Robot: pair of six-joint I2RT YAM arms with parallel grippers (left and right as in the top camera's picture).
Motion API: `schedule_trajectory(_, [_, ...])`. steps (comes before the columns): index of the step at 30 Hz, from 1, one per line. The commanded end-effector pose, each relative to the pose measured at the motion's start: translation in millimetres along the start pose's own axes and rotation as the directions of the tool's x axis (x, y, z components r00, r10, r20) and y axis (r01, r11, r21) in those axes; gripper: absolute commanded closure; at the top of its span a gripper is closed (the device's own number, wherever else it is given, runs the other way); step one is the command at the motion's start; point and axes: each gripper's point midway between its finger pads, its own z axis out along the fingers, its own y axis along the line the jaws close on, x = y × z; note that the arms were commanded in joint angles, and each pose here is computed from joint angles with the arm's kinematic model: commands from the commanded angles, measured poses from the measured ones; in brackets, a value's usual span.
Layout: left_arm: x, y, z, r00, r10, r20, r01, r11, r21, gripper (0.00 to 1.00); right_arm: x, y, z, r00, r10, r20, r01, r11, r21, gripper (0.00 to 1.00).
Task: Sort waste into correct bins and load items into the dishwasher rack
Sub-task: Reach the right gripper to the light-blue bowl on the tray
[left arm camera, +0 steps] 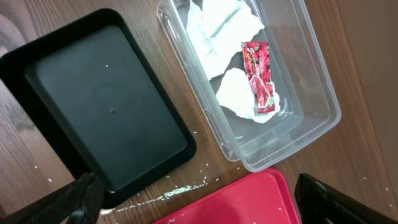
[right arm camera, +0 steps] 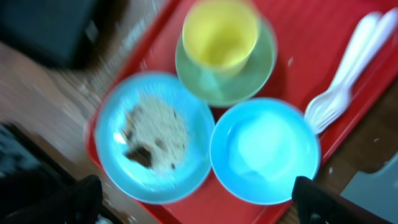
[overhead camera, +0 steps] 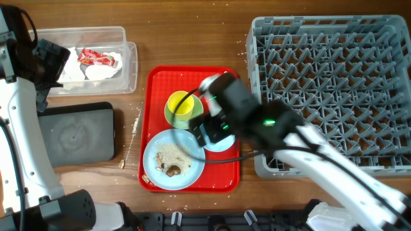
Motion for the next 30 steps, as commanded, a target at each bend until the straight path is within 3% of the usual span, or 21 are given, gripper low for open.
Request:
schedule_trajectory(1, [-1, 1, 2, 1.000, -0.012, -0.001, 0.012, 1.000, -0.008, 0.00, 14, -8, 42, 0.992, -0.066, -0.104, 0.079, 0.988, 0.133, 0.00])
schedule_trajectory(7, [-1, 1, 2, 1.000, -0.012, -0.001, 0.012, 1.000, -0.008, 0.00, 42, -21, 109, 0.959, -0.053, -0.279, 0.104, 0.979, 0.174, 0.02])
schedule_trajectory(8, [-1, 1, 2, 1.000, -0.012, -0.001, 0.012, 1.000, -0.008, 0.00, 45, -22, 113, 0.954, -0.059, -0.293, 0.114, 0.978, 0.175, 0.24])
schedule_trajectory(9, [-1, 1, 2, 1.000, -0.012, -0.001, 0.012, 1.000, -0.008, 0.00, 46, -23, 115, 0.954, -0.042, -0.296, 0.100, 0.978, 0.181, 0.35])
schedule_trajectory(15, [-1, 1, 2, 1.000, -0.012, -0.001, 0.012, 1.000, -0.008, 0.00, 40, -20, 126, 0.969, -0.021, -0.245, 0.065, 0.983, 0.172, 0.37])
schedule_trajectory(21, [-1, 1, 2, 1.000, -0.012, -0.001, 0.012, 1.000, -0.008, 0.00, 47, -25, 141, 0.976, 0.012, -0.215, 0.029, 0.983, 0.183, 0.51])
schedule_trajectory(30, [-1, 1, 2, 1.000, -0.012, -0.001, 0.012, 1.000, -0.008, 0.00, 53, -31, 146, 0.975, 0.054, -0.217, -0.007, 0.977, 0.211, 0.63])
